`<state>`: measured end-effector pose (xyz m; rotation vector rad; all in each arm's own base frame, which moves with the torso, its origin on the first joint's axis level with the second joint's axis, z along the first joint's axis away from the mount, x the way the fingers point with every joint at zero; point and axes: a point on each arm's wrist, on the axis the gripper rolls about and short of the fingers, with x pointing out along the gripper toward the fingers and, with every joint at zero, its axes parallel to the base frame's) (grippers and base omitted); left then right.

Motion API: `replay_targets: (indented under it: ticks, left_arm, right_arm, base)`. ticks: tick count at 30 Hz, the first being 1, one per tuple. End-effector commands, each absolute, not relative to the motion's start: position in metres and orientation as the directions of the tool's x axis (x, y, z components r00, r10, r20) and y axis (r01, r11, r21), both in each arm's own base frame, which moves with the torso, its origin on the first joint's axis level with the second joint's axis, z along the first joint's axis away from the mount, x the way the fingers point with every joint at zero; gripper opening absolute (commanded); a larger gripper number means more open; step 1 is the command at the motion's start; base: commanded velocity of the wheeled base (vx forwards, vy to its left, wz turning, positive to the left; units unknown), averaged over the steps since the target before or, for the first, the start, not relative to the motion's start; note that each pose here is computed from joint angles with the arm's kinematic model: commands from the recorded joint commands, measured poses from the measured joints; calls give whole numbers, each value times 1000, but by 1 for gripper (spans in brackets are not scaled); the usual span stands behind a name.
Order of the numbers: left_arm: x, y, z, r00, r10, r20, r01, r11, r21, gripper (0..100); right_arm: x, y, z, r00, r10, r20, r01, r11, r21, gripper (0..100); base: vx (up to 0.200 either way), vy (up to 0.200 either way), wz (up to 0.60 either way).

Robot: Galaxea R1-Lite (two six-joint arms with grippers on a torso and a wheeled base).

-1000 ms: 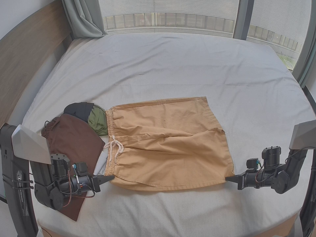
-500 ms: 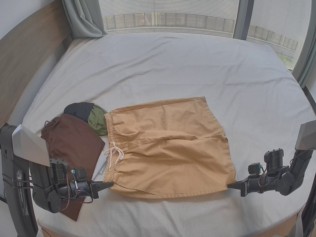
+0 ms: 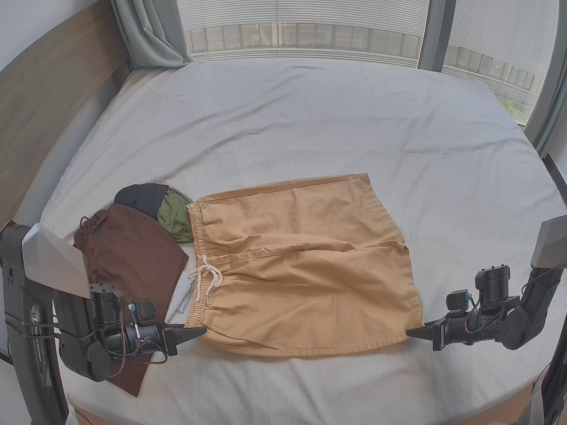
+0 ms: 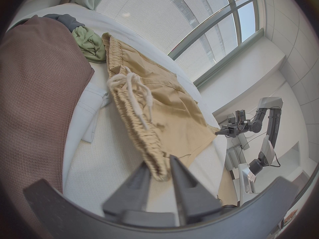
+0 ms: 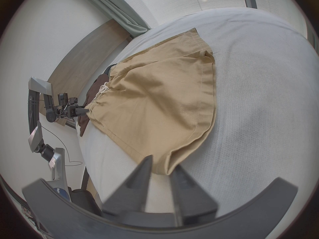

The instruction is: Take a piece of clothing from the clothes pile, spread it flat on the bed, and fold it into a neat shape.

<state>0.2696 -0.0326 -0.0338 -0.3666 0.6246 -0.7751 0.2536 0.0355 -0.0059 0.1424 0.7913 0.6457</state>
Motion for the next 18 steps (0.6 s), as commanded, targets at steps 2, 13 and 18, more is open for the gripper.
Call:
replay_targets:
  ticks: [2,13,18]
  left_arm:
    - [271,-33,-34,551,-742,-382,534,665,-522,100]
    - [271,-33,-40,543,-742,-393,524,666,-531,100]
    - [270,-32,-43,540,-740,-402,516,668,-536,100]
  right_arm:
    - [252,34,-6,526,585,-617,-481,803,351,100]
    - [257,25,-5,555,567,-609,-459,819,344,100]
    - [258,26,-5,556,569,-607,-463,818,343,100]
  base:
    - [0,0,0]
    - [0,0,0]
    - [0,0,0]
